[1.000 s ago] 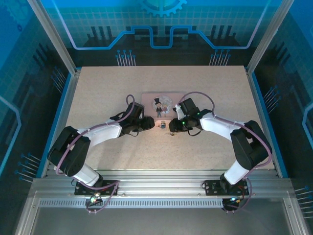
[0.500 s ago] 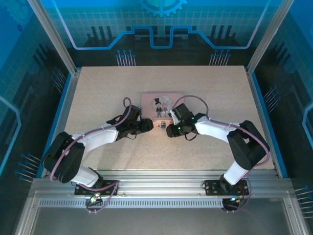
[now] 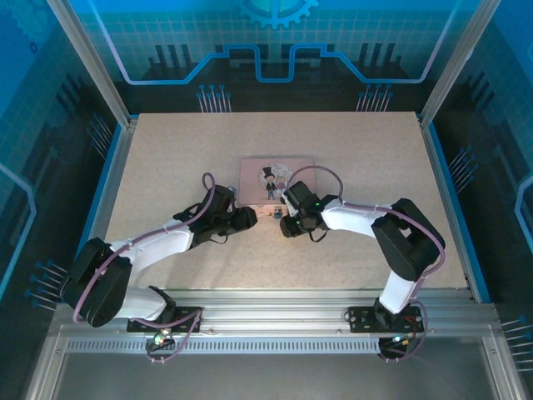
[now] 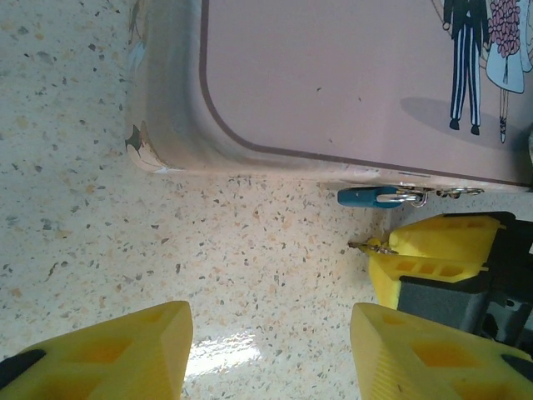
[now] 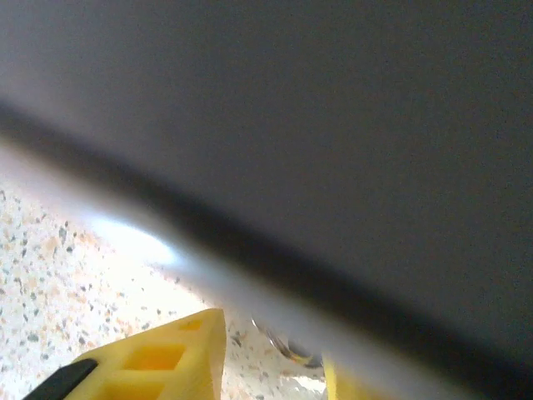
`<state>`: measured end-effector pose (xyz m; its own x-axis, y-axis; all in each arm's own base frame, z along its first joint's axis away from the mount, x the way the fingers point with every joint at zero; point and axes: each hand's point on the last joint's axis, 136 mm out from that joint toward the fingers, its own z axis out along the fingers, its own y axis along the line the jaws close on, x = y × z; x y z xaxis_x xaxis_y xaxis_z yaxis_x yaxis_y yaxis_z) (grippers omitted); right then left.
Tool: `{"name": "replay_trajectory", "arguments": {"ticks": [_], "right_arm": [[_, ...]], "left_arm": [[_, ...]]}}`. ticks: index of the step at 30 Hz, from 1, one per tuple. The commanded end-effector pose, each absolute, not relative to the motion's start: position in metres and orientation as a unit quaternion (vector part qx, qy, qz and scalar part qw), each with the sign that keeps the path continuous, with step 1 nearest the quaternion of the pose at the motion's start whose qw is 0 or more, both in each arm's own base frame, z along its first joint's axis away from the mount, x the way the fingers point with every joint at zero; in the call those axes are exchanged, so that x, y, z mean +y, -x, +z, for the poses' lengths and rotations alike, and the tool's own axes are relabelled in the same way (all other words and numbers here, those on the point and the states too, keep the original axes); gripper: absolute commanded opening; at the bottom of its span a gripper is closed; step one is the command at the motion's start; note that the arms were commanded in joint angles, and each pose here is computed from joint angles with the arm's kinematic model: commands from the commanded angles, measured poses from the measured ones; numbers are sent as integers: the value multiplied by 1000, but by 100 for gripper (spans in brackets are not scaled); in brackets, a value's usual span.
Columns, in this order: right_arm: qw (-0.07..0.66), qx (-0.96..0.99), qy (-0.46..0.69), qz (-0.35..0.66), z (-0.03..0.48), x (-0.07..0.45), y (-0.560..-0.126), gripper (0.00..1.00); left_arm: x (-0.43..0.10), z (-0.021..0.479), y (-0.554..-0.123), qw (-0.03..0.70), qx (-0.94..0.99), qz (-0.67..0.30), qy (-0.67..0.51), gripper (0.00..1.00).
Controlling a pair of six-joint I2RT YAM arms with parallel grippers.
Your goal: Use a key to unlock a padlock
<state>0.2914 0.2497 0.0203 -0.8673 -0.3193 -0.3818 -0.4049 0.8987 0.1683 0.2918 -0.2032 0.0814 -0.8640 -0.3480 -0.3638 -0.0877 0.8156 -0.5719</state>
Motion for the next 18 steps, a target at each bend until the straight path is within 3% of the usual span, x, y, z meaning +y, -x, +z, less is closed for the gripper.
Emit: {"name": "replay_trajectory", "arguments": {"ticks": [1,11,18], "right_arm": [[174,956,217,92,13,255,-289,34],[169,953,246,53,6,258,-277,0],[234,932,248,124,74,274,-277,0]], "left_arm": [[-201,83,-288,234,923,-281,122,54],[-200,81,-285,232,923,-280,124,54],[-199,105,-286,252,912,-297,125,55]]}}
